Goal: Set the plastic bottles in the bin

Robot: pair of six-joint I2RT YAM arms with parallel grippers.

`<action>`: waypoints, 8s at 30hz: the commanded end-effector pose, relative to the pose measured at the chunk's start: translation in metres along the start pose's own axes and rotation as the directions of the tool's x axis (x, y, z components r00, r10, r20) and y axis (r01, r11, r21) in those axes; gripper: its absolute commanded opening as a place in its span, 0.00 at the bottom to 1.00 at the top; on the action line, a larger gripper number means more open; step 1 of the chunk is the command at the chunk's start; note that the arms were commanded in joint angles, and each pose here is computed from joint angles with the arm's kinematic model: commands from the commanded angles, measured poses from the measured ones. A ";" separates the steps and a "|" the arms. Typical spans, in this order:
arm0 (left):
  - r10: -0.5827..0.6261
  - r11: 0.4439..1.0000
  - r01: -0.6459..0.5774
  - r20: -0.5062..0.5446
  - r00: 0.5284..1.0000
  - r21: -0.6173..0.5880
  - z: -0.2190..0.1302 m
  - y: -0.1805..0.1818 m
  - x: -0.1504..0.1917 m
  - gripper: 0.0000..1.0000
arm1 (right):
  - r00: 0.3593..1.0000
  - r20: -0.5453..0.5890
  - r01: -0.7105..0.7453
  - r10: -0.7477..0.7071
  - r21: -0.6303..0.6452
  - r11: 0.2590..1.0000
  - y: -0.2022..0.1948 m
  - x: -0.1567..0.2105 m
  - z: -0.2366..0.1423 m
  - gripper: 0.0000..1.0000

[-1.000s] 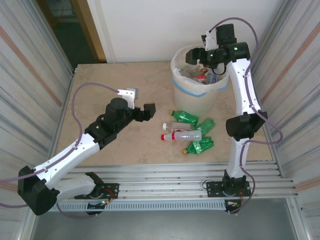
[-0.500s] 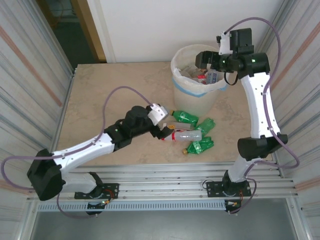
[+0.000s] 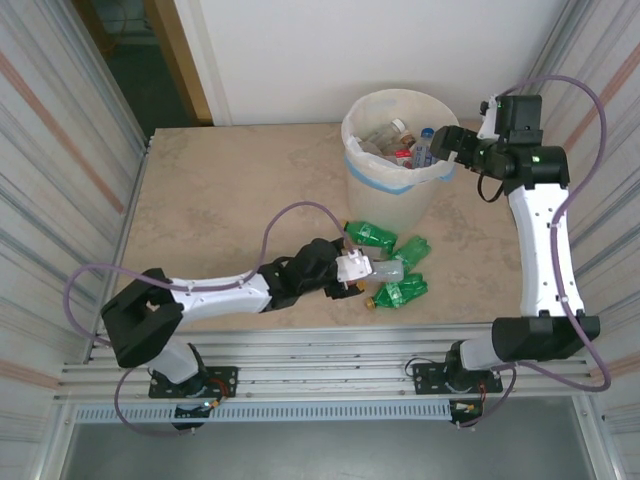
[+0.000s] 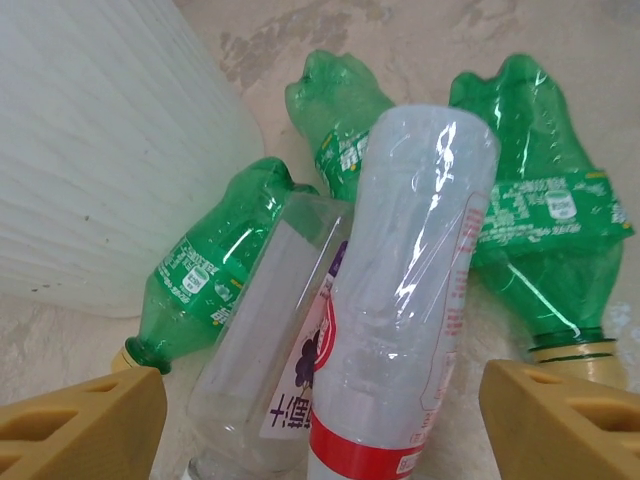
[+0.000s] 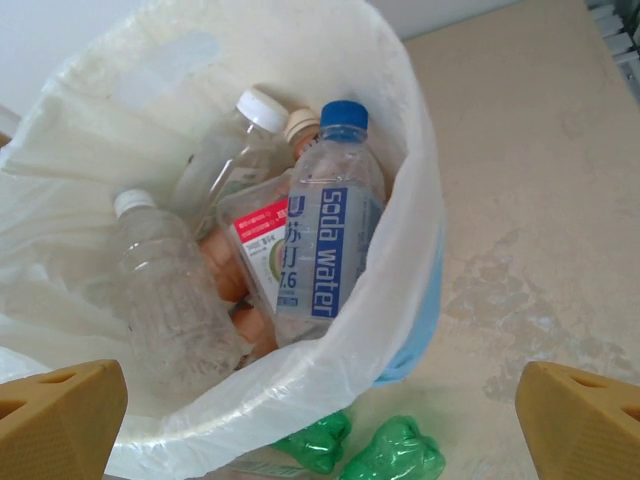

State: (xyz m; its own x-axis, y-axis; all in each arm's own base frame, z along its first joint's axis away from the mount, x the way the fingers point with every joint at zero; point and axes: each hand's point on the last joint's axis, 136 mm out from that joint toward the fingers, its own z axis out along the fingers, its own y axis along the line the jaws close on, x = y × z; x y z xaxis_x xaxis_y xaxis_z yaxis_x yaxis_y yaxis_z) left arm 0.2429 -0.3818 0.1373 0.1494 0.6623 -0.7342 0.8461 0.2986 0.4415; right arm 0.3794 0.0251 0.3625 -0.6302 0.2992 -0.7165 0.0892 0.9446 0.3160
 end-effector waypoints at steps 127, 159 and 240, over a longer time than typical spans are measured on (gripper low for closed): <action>-0.455 0.806 0.587 0.561 0.692 -0.071 -0.113 0.153 -0.167 0.39 | 0.940 0.171 0.313 -0.294 -0.778 0.545 0.196 0.070 -0.067 0.99; -0.403 0.805 0.592 0.689 0.602 -0.046 -0.194 0.160 -0.171 0.99 | 0.882 0.390 0.437 -0.265 -0.467 0.769 0.192 -0.045 -0.088 0.40; -0.576 0.561 0.770 0.525 0.627 -0.303 -0.173 0.155 -0.044 0.99 | 0.903 0.191 0.399 -0.384 -0.041 0.916 0.104 -0.092 0.065 0.74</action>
State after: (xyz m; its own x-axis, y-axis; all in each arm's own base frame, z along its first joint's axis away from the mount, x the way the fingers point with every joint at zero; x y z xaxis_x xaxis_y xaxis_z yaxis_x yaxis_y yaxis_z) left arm 0.2737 -0.2535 0.3271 -0.1268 -0.0880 -0.9880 0.4736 0.8698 -0.1382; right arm 0.5084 0.1055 0.4008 -0.4912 -0.1111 -0.8639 -0.2102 0.9776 -0.0062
